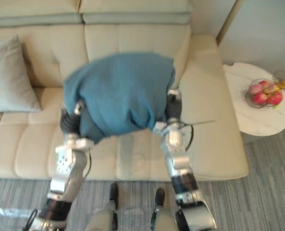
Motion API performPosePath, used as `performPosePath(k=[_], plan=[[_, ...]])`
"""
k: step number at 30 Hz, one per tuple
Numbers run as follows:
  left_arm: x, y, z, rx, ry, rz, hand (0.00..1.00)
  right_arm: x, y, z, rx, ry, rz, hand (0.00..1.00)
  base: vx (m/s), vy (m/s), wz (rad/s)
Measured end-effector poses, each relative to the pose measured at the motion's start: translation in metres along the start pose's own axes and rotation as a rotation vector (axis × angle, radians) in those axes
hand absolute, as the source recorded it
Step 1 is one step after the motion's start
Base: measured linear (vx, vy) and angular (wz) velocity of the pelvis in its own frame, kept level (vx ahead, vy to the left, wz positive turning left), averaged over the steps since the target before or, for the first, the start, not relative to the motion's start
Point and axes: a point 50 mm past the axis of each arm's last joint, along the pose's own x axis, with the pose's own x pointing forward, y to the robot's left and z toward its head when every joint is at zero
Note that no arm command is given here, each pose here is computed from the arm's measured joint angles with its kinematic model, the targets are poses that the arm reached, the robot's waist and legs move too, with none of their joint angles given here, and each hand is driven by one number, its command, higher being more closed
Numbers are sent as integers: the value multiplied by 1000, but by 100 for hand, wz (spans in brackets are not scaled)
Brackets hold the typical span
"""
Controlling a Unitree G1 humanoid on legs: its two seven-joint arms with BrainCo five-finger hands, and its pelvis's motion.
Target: Pick up cushions and gather them together orderly.
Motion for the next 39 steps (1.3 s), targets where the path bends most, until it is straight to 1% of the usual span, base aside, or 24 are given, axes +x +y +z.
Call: performPosePath(k=[1,2,3,4,5,6,10,11,12,13,16,18,21,22,24,25,26,27,29,31,32,38,39], plan=[[23,-8,12,21,-78,-32,100,20,5,17,-13,-67,-8,100,-37,3,26],[38,-13,19,35,-118,-46,100,32,8,27,-23,-102,-12,100,-43,-7,24],[63,-22,33,61,-184,-67,100,51,13,47,-33,-161,-22,100,-57,-10,23],[86,-29,47,89,-236,-76,100,68,16,67,-31,-218,-35,100,-58,-9,26],[98,-32,54,106,-253,-73,100,76,18,77,-24,-239,-51,100,-68,-10,25],[119,-38,68,133,-288,-68,100,89,21,96,-7,-283,-81,100,-51,-8,23],[160,-52,108,187,-356,-42,100,111,35,131,32,-335,-125,100,-35,-16,12],[165,-53,113,198,-362,-37,100,114,37,135,38,-335,-133,100,-24,-31,-1],[173,-55,123,213,-370,-25,100,119,41,142,51,-336,-149,0,-19,-39,-3],[178,-58,129,216,-367,-14,0,121,43,148,56,-338,-163,0,-14,-35,-1],[183,-59,131,206,-346,-2,0,123,39,154,35,-341,-222,0,3,-33,4],[184,-61,126,175,-317,-8,0,124,35,154,-5,-341,-251,0,0,0,0],[182,-71,118,102,-287,-27,0,126,24,156,-18,-337,-268,0,-4,-17,4],[180,-72,112,77,-265,-28,0,127,19,151,-28,-315,-265,0,-23,-40,2],[176,-66,93,50,-206,-8,0,123,10,134,-55,-270,-261,0,-23,-46,-1],[170,-58,75,38,-148,19,0,117,3,120,-72,-239,-255,0,-19,-50,4],[166,-52,65,36,-120,32,0,113,-1,112,-79,-226,-253,0,-28,-65,0],[158,-40,49,27,-74,64,0,106,-8,98,-89,-200,-252,0,-22,-56,-9],[143,-18,35,-6,-53,110,0,93,-19,80,-76,-162,-264,0,-16,-96,-11],[132,-10,29,-25,-56,123,0,81,-36,71,-84,-157,-283,0,4,-99,1],[130,-7,27,-24,-53,126,0,78,-39,70,-85,-156,-286,0,10,-110,2],[97,47,0,27,27,225,0,53,-67,61,-132,-179,-280,0,-12,-140,-8],[91,59,-5,42,50,253,0,47,-77,60,-157,-175,-280,0,-23,-169,-10]])
